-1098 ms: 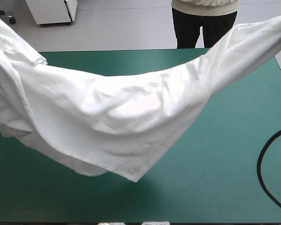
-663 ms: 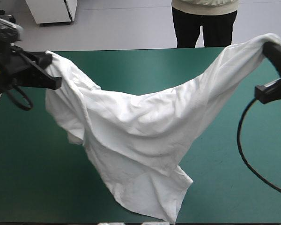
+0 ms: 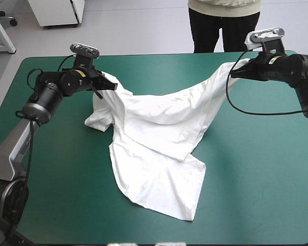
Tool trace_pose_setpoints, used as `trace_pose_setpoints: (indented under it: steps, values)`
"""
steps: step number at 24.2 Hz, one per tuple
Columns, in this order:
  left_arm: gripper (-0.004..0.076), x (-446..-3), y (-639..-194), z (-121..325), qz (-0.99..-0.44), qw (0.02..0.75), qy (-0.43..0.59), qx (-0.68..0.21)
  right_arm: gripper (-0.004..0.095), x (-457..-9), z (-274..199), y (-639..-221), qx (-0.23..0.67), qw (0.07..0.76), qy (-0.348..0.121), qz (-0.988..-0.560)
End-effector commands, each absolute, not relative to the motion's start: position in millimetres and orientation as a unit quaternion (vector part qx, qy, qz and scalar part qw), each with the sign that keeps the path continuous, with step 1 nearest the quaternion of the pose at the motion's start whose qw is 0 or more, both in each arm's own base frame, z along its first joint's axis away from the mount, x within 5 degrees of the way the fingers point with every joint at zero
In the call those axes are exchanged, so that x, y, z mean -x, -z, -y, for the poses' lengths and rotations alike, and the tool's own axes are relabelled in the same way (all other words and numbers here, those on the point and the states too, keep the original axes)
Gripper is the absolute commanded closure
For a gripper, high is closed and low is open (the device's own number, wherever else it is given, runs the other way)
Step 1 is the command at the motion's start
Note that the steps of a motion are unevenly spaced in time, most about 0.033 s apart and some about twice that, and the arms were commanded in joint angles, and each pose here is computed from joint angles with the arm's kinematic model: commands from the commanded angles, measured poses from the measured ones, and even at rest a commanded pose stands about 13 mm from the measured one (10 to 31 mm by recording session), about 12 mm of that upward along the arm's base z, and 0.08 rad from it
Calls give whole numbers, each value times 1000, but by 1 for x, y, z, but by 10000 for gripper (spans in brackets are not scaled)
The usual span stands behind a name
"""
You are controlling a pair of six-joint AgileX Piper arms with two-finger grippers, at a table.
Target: Fold the cloth
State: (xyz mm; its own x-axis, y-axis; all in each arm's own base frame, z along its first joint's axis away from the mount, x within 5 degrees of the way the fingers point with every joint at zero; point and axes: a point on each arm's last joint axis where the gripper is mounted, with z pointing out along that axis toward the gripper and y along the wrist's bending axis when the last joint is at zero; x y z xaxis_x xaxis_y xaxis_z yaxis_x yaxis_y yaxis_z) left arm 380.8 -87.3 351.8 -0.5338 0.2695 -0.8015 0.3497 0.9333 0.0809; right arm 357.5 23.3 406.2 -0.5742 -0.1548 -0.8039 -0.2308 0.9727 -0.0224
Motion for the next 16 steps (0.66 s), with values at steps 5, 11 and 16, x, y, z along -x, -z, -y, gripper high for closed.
trace_pose_setpoints:
  steps: [5,11,16]
  values:
    - [724,-427,-310,95,-858,487,42,-158,889,-417,-10,-368,94,457,-41,-884]
    - [369,-445,-284,97,-857,494,44,-143,543,-440,-3,-344,84,448,-38,-889]
    - [188,-442,-302,97,-849,506,47,-143,330,-442,-2,-354,82,461,-36,-883]
